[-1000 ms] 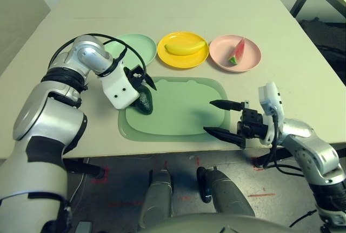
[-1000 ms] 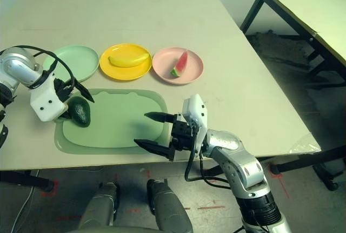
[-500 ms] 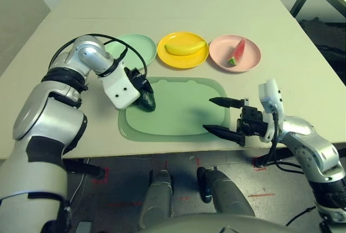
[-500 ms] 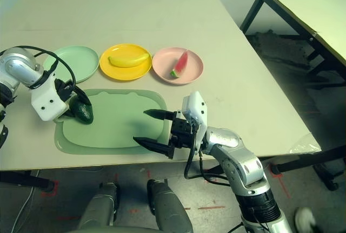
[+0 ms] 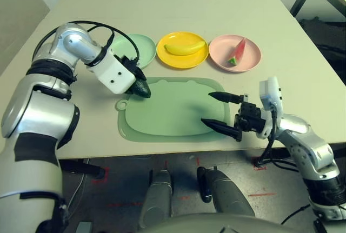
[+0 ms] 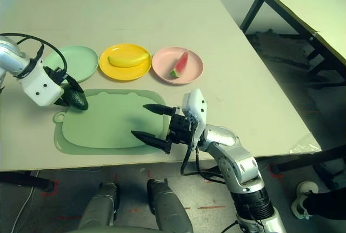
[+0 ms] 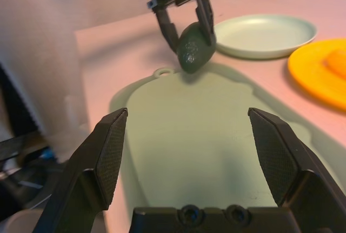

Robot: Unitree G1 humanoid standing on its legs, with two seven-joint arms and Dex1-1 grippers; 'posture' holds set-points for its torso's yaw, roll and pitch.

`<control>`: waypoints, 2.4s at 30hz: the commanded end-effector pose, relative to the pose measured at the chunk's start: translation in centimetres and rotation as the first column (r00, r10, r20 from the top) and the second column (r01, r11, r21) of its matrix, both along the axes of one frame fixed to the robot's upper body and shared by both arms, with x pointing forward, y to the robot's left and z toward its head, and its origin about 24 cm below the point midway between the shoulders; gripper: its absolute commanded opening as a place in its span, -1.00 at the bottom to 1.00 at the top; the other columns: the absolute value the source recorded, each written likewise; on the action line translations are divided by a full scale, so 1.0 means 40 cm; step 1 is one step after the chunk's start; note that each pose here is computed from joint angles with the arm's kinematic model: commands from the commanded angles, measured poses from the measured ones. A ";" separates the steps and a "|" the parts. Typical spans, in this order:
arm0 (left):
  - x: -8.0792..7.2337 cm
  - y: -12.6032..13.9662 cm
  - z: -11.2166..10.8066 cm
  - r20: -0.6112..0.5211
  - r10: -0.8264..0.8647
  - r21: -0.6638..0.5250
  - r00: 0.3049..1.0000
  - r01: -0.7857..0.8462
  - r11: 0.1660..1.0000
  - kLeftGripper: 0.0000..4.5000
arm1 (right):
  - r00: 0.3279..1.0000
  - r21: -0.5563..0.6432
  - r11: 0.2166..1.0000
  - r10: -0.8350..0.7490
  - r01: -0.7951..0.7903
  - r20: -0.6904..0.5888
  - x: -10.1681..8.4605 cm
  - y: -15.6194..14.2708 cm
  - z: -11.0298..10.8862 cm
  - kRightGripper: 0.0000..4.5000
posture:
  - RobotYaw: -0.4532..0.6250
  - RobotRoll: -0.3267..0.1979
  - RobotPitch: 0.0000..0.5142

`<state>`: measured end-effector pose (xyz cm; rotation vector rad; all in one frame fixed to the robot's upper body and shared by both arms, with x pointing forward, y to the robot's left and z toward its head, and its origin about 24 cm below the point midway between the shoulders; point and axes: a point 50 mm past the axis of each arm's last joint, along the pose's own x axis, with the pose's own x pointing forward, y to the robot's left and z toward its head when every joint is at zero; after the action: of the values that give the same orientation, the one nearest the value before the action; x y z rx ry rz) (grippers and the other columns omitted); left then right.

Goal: Place the fruits into color-matched plates.

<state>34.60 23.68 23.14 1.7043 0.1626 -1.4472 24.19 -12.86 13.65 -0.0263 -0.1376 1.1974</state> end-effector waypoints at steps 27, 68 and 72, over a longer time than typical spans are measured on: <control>0.112 0.091 -0.050 0.451 0.553 -0.215 0.700 -0.517 0.829 0.22 | 0.975 -0.043 0.980 -0.191 0.197 0.114 -0.016 0.012 -0.033 1.00 | -0.54 0.25 -0.18; -0.113 0.361 -0.110 -0.273 0.833 -0.880 0.481 -0.474 -0.015 0.98 | 0.638 0.104 0.640 -0.768 0.762 0.053 0.088 -0.294 -0.029 1.00 | -0.34 0.25 -0.36; -0.192 0.358 -0.234 -0.403 0.823 -0.863 0.400 -0.465 -0.197 0.98 | 0.576 0.059 0.579 -0.815 0.813 0.058 0.089 -0.337 -0.069 1.00 | -0.29 0.25 -0.36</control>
<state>27.43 37.97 13.78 0.5181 0.0319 -0.1648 28.07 -25.24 11.77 -0.0837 -0.2081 0.2893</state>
